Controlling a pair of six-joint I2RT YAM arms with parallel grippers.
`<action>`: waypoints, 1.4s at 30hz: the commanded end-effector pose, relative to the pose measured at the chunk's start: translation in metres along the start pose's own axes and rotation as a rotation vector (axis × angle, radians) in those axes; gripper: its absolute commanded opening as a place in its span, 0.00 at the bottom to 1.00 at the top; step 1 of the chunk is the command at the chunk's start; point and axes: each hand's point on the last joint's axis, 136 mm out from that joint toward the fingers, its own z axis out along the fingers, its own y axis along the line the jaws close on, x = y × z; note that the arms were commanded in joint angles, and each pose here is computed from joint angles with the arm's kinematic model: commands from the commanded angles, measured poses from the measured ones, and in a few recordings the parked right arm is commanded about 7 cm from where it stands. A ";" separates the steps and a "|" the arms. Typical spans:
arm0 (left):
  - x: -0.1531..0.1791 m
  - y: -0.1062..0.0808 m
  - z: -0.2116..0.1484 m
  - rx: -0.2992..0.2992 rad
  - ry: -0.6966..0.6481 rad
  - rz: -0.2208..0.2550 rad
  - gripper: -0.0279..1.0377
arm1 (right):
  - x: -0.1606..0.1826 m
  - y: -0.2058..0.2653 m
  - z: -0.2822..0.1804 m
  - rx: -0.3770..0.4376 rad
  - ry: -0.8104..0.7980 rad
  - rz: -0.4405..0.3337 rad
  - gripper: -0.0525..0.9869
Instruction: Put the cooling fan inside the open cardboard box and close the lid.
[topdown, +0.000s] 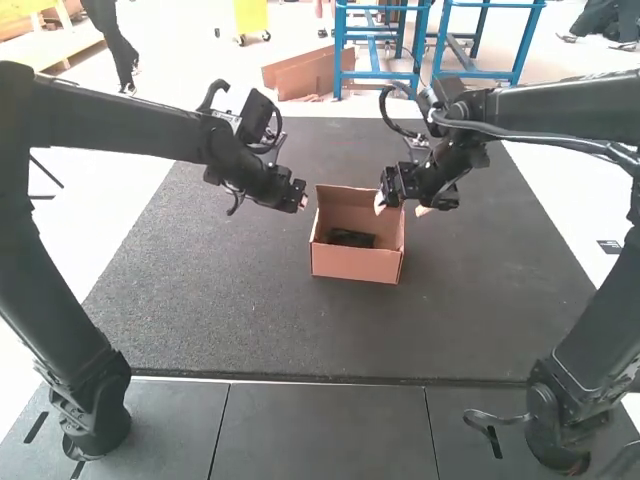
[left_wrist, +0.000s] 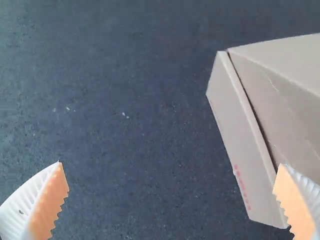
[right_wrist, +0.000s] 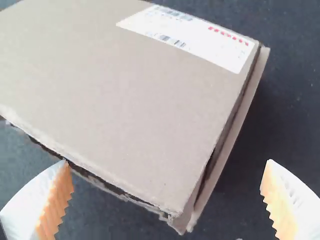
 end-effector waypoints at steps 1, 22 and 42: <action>-0.026 0.027 -0.013 -0.116 -0.089 -0.013 0.94 | -0.026 0.002 -0.033 -0.043 -0.113 0.051 0.90; -0.108 -0.071 0.009 0.020 -0.206 0.103 0.94 | -0.031 -0.160 -0.081 0.417 -0.326 0.255 0.91; 0.024 -0.089 0.063 0.111 0.125 0.137 0.94 | -0.031 -0.128 -0.067 0.214 -0.292 0.225 0.91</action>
